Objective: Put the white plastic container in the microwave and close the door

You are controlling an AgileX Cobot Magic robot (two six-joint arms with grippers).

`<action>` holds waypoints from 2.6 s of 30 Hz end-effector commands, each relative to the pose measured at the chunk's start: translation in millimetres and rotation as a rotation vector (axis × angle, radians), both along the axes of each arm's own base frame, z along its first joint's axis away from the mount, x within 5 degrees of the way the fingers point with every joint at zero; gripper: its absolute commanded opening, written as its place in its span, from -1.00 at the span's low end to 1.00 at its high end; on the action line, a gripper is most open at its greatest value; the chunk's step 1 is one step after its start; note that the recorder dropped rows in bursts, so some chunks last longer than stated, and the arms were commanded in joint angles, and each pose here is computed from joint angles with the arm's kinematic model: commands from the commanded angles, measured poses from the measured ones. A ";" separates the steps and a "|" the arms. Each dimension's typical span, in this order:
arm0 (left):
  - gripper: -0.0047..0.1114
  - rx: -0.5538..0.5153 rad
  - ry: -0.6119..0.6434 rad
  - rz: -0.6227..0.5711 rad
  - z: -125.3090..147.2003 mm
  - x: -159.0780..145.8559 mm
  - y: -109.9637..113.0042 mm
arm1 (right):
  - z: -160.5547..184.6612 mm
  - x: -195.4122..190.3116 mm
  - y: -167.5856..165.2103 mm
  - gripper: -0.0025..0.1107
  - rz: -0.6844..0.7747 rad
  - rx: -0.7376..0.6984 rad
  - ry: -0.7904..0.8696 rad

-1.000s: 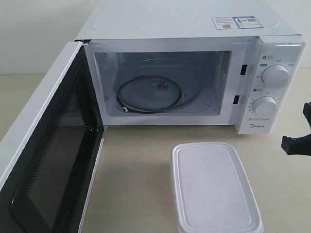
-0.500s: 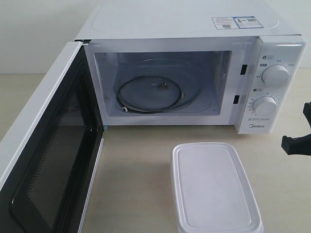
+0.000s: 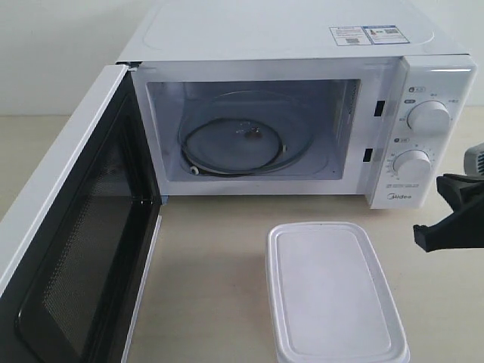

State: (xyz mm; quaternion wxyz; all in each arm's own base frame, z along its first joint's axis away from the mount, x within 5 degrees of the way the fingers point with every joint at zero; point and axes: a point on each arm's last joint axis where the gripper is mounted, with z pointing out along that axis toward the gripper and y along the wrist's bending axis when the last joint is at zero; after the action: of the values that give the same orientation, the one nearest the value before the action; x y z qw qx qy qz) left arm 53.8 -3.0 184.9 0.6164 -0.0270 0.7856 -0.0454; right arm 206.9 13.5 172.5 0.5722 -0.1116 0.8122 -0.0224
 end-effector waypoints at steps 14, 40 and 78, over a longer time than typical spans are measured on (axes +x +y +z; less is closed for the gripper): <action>-0.85 -0.002 -0.012 0.004 0.0 0.3 0.2 | -49.5 -9.0 9.4 -0.96 0.093 0.069 -0.022; -0.85 -0.002 -0.012 0.004 0.0 0.3 0.2 | -72.4 -47.3 39.7 -0.96 0.462 0.160 0.309; -0.85 -0.002 -0.012 0.004 0.0 0.3 0.2 | -68.1 -32.2 64.5 -0.96 0.246 0.821 0.795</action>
State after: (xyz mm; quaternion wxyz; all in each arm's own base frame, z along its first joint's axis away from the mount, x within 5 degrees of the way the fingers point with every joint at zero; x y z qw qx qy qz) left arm 53.8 -3.0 184.9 0.6164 -0.0270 0.7856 -0.0454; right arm 177.7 76.1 104.2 0.2426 0.0159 0.8877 0.3910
